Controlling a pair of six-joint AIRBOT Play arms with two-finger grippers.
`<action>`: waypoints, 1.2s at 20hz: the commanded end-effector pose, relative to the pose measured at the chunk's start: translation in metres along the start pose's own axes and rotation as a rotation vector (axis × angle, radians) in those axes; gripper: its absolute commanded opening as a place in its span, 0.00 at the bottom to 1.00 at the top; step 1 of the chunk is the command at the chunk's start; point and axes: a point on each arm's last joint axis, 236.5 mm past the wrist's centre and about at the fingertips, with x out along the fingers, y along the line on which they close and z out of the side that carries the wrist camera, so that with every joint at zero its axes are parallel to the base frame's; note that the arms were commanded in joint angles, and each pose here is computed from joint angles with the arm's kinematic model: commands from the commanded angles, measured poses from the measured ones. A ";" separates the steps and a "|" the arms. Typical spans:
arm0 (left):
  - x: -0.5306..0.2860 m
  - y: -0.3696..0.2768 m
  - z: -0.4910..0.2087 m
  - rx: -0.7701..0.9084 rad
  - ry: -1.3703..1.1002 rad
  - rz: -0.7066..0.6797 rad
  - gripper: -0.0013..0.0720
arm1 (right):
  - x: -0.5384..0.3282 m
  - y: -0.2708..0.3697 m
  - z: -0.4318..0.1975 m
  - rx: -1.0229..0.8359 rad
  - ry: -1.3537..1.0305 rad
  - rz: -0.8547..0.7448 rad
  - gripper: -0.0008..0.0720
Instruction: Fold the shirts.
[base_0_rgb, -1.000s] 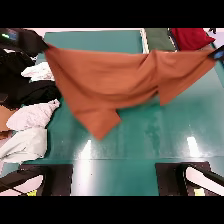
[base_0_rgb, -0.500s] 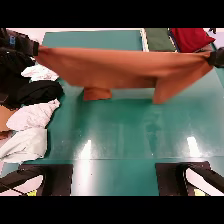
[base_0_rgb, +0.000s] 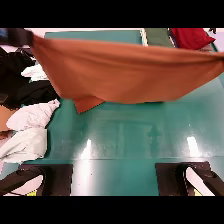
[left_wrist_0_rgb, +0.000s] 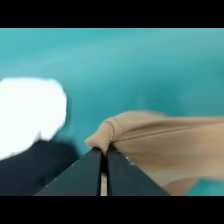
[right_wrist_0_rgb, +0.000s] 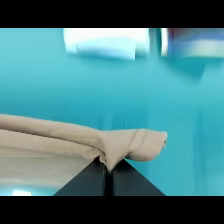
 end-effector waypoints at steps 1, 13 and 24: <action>-0.113 -0.017 0.071 -0.023 -0.312 -0.072 0.05 | -0.082 0.022 0.064 -0.049 -0.259 0.021 0.03; -0.166 -0.021 0.047 -0.014 -0.318 -0.080 0.05 | -0.091 0.032 0.079 -0.066 -0.096 0.073 0.03; 0.172 -0.015 -0.209 -0.058 0.528 -0.058 0.77 | 0.198 0.053 -0.129 0.078 0.647 0.244 0.45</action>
